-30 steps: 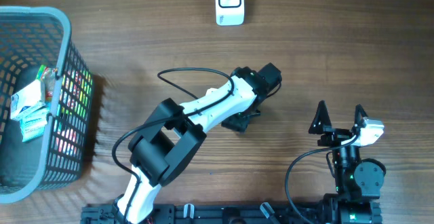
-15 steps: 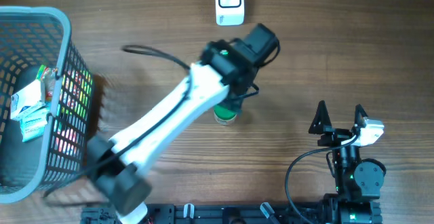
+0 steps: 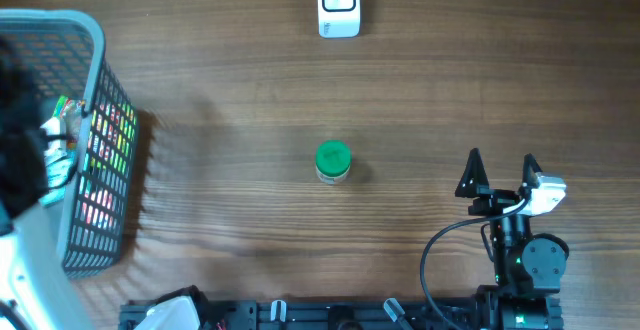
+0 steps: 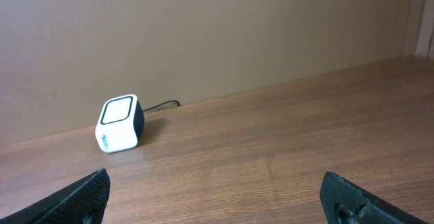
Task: Scan the item barcode
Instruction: 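Reach the left gripper into the basket and grasp the red snack pack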
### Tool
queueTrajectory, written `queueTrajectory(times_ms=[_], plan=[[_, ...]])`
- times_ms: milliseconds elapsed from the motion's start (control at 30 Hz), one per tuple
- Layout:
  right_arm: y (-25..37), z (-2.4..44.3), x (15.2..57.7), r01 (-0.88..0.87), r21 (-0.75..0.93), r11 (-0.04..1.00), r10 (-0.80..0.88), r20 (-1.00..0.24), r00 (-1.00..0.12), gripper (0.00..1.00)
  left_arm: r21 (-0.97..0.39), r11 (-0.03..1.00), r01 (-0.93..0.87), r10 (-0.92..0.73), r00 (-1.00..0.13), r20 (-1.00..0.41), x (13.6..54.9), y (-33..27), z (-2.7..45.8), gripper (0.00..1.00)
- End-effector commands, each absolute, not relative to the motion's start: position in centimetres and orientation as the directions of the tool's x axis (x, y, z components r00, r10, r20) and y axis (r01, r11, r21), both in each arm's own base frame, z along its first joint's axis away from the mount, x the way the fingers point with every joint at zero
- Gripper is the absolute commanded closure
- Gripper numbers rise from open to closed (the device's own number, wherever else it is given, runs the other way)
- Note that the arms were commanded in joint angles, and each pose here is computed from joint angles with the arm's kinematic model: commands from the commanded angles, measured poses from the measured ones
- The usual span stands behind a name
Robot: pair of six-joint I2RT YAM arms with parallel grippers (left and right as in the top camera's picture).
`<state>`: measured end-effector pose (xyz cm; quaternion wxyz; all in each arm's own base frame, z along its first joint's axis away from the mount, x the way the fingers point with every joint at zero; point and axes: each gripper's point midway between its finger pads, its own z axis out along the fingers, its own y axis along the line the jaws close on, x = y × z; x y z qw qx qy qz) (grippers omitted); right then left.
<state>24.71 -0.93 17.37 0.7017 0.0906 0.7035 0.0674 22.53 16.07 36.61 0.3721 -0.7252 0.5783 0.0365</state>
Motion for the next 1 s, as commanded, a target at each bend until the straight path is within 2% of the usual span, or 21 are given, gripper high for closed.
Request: queueTrajectory(times_ms=[0,100,233,367,500,600,800,833,900,933,967], plan=[[-1.2,17.6,24.7,0.047,0.236,0.971,0.235,-0.972,0.015,0.0,-0.333,-0.198,-0.922,-0.833,0.337,-0.438,20.2,19.6,32.8,0.0],[-1.3,17.6,24.7,0.047,0.236,0.971,0.236,-0.972,0.015,0.0,-0.212,-0.294,-0.932,-0.872,0.352,-0.34,19.9,21.1,28.3,0.0],[-1.2,17.6,24.7,0.047,0.236,0.971,0.236,-0.972,0.015,0.0,-0.021,-0.291,-0.957,-0.926,0.287,-0.244,20.5,21.6,21.2,0.01],[-1.2,17.6,24.7,0.047,0.236,0.971,0.236,-0.972,0.015,0.0,0.101,-0.286,-0.953,-0.949,0.267,-0.171,20.0,20.7,14.6,0.15],[-1.3,17.6,24.7,0.047,0.236,0.971,0.235,-0.972,0.015,0.0,0.139,-0.283,-0.949,-0.953,0.261,-0.154,19.0,19.9,9.5,0.16],[-1.3,17.6,24.7,0.047,0.236,0.971,0.236,-0.972,0.015,0.0,0.141,-0.282,-0.949,-0.953,0.261,-0.153,18.4,19.5,6.4,0.25],[-1.2,17.6,24.7,0.047,0.236,0.971,0.235,-0.972,0.015,0.0,0.14,-0.278,-0.95,-0.954,0.257,-0.153,17.6,18.7,3.1,0.31],[-1.3,17.6,24.7,0.047,0.236,0.971,0.235,-0.972,0.015,0.0,0.139,-0.279,-0.95,-0.954,0.258,-0.154,17.4,18.6,2.8,0.34],[-1.3,17.6,24.7,0.047,0.236,0.971,0.236,-0.972,0.015,0.0,0.143,-0.278,-0.95,-0.954,0.257,-0.152,17.2,18.4,2.4,0.51],[-1.3,17.6,24.7,0.047,0.236,0.971,0.236,-0.972,0.015,0.0,0.146,-0.278,-0.949,-0.955,0.256,-0.151,17.1,18.4,2.4,0.69],[-1.3,17.6,24.7,0.047,0.236,0.971,0.236,-0.972,0.015,0.01,0.147,-0.278,-0.949,-0.955,0.256,-0.151,17.1,18.4,2.4,0.83]])
